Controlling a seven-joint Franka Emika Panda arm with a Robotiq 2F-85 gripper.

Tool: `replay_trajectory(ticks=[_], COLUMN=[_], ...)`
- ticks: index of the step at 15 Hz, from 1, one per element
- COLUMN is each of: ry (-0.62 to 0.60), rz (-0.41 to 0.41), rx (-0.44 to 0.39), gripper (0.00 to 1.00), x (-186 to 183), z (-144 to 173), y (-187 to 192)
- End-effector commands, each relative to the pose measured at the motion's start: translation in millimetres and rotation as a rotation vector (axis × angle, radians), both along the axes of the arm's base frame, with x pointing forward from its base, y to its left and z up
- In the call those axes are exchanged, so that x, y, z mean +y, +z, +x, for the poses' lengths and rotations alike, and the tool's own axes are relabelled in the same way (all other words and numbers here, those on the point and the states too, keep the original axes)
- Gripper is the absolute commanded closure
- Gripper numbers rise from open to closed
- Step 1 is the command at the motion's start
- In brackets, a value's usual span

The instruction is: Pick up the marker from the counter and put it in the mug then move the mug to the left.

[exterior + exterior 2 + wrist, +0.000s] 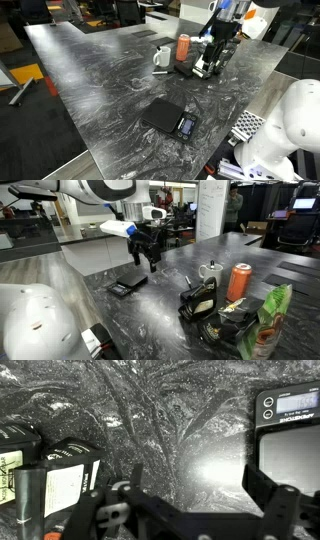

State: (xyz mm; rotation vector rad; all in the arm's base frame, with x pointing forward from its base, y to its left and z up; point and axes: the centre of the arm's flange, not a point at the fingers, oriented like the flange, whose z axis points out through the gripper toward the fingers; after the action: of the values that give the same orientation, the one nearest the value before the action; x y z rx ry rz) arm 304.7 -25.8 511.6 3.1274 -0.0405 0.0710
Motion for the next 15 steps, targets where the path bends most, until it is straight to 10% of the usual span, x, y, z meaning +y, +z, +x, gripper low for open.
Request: replay_trajectory(ticks=[1, 8, 15], ry=[0.0, 0.0, 0.219], rz=[0.0, 0.0, -0.183], rx=[0.0, 0.0, 0.058], gripper=[0.0, 0.0, 0.0], x=[0, 0, -14], z=[0, 0, 74], y=[0, 0, -36])
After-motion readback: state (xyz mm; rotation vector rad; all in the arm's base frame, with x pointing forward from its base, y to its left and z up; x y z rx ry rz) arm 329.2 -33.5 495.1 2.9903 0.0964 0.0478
